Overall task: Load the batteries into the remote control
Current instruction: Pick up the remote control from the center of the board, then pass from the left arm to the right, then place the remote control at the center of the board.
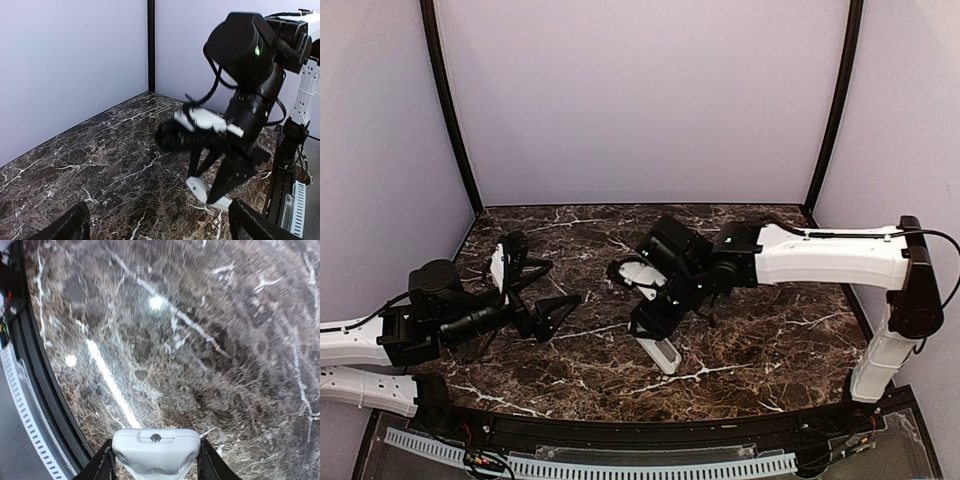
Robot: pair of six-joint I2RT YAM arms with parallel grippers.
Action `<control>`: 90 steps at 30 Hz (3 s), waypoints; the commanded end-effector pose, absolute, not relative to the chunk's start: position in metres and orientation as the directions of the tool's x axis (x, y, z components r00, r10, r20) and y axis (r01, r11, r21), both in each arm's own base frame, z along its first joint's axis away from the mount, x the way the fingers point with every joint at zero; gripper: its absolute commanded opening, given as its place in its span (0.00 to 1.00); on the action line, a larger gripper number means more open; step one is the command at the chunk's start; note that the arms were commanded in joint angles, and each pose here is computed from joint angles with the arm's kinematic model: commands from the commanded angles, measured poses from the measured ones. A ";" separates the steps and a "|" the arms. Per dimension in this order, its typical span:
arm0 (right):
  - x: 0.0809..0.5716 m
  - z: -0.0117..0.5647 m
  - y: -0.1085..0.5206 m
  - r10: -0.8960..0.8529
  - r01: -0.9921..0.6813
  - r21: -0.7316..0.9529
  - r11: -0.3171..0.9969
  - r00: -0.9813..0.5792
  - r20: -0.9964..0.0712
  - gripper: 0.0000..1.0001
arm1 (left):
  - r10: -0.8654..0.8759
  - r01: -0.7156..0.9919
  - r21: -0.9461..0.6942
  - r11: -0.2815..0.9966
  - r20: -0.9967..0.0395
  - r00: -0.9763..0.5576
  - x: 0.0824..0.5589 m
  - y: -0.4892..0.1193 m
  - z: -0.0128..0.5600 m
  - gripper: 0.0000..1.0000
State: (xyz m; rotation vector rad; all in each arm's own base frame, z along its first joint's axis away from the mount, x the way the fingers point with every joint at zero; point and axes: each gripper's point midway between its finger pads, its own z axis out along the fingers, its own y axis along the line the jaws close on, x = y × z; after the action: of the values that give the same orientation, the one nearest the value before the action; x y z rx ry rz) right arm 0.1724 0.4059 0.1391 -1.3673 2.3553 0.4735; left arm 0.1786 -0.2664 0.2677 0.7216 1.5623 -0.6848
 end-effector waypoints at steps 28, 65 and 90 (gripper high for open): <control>0.126 0.346 0.415 -0.182 -0.980 0.197 0.000 -0.194 -0.964 0.29 | 0.086 0.992 -0.119 0.049 -0.989 -0.122 0.119 -0.385 0.284 0.94; 0.233 0.256 0.342 -0.285 -0.654 0.160 0.739 -0.520 -0.805 0.99 | 0.296 0.468 -0.163 0.869 -0.586 -0.754 0.214 -0.320 0.106 0.15; 0.232 0.219 0.328 -0.345 -0.605 0.119 0.787 -0.591 -0.729 0.99 | 0.569 0.572 -0.025 0.820 -0.077 -0.819 0.191 -0.326 -0.016 0.57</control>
State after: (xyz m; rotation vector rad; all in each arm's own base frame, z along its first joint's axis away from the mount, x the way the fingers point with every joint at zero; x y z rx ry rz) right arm 0.2292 0.3374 0.2162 -0.7457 2.2506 0.4887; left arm 0.2098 -0.3502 0.0187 0.8247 2.8205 -0.1806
